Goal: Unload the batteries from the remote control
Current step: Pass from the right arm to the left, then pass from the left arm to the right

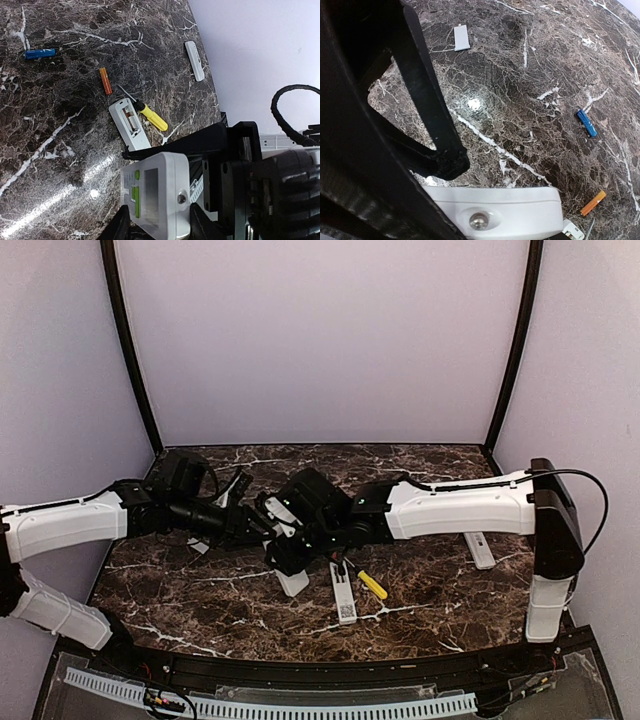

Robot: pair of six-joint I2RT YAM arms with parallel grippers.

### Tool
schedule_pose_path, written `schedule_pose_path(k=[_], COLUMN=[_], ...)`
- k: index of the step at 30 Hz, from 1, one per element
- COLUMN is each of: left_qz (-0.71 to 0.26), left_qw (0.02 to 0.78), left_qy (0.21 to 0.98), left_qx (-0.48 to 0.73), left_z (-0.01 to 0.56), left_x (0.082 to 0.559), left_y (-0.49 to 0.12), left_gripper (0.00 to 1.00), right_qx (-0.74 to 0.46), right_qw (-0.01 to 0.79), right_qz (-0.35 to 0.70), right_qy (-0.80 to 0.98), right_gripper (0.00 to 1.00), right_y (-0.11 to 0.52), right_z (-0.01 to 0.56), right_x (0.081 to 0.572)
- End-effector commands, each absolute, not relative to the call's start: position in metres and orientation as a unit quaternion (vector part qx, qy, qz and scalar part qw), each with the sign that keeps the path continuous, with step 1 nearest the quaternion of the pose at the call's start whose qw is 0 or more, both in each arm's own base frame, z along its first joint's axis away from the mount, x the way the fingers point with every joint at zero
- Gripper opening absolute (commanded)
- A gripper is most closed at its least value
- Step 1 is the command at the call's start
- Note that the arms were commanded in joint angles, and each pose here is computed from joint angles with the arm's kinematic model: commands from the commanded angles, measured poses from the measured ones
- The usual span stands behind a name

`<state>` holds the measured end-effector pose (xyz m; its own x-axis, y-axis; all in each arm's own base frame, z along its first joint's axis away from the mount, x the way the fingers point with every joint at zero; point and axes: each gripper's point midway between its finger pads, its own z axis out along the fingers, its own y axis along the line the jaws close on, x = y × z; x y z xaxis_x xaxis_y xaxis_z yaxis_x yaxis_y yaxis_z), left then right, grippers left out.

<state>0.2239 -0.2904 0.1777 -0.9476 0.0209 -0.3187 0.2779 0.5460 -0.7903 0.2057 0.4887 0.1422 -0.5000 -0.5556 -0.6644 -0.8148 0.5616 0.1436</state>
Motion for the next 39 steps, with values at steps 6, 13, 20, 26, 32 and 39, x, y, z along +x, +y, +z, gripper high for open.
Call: schedule_pose_path(k=[6, 13, 20, 26, 32, 39], left_qz=[-0.465, -0.469, -0.464, -0.452, -0.469, -0.545], left_qw=[0.126, 0.131, 0.157, 0.211, 0.276, 0.359], left_qy=[0.871, 0.868, 0.869, 0.866, 0.839, 0.758], left_qx=[0.101, 0.098, 0.073, 0.035, -0.010, 0.006], left_z=[0.174, 0.178, 0.185, 0.202, 0.226, 0.280], left_x=[0.217, 0.216, 0.223, 0.236, 0.249, 0.249], left_y=[-0.301, -0.300, -0.294, -0.279, -0.260, -0.252], left_gripper=[0.30, 0.07, 0.00, 0.00, 0.00, 0.00], right_qx=[-0.396, -0.387, -0.372, -0.348, -0.271, -0.117], right_qw=[0.300, 0.295, 0.309, 0.335, 0.371, 0.348], right_qz=[0.231, 0.231, 0.241, 0.270, 0.325, 0.498], right_qy=[0.837, 0.843, 0.841, 0.833, 0.827, 0.785], right_gripper=[0.00, 0.07, 0.64, 0.92, 0.95, 0.97], right_y=[0.498, 0.492, 0.480, 0.462, 0.438, 0.417], right_z=[0.151, 0.148, 0.157, 0.178, 0.213, 0.256], right_x=[0.211, 0.213, 0.213, 0.211, 0.216, 0.228])
